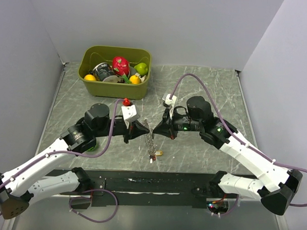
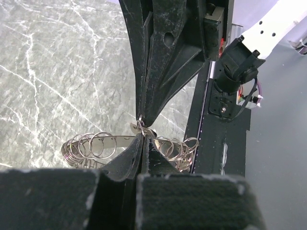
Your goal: Put the keys on the keyring
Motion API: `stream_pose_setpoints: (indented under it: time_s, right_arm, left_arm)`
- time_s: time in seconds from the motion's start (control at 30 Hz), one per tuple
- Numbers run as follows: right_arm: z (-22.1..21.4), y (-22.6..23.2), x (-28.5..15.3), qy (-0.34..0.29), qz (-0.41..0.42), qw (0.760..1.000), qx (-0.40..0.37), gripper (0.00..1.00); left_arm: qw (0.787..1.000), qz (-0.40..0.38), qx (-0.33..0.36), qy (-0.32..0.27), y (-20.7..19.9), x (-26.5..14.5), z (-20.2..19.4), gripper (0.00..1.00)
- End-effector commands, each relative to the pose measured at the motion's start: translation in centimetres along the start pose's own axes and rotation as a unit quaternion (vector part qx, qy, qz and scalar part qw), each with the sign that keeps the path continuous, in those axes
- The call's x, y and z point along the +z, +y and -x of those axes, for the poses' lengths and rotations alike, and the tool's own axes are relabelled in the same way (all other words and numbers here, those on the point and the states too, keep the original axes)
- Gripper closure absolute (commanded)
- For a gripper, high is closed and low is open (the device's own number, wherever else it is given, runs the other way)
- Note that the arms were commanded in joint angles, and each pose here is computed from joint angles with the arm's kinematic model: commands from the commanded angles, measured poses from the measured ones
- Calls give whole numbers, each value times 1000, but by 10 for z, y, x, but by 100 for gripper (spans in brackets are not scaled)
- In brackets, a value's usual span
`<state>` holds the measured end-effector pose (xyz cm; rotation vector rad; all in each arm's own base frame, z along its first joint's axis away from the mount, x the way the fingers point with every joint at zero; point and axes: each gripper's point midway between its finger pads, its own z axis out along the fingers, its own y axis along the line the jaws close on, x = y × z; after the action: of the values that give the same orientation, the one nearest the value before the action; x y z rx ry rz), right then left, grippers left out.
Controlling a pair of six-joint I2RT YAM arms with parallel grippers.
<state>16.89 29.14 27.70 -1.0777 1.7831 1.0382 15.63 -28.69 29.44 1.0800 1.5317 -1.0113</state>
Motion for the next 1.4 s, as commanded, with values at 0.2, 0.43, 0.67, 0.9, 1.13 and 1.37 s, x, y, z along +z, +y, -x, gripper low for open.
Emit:
stream_pose_setpoints:
  time_s: [0.2, 0.43, 0.67, 0.9, 1.13, 1.37]
  right_arm:
    - [18, 8, -19, -54, 3, 997, -51, 50]
    - [36, 18, -46, -119, -13, 987, -105, 15]
    - [58, 49, -56, -153, 61, 979, -122, 18]
    - [60, 61, -45, -148, 116, 975, -115, 42]
    - [59, 61, -45, -147, 116, 977, -98, 60]
    - [56, 57, -40, -133, 113, 981, -83, 92]
  left_arm:
    - [995, -36, 46, -84, -18, -6, 43, 99]
    - [991, -55, 65, -102, -25, -8, 46, 99]
    - [982, -90, 88, -141, -38, -10, 57, 99]
    - [978, -110, 83, -158, -46, -12, 68, 99]
    - [977, -111, 87, -163, -47, -14, 73, 99]
    - [976, -111, 84, -169, -48, -14, 75, 99]
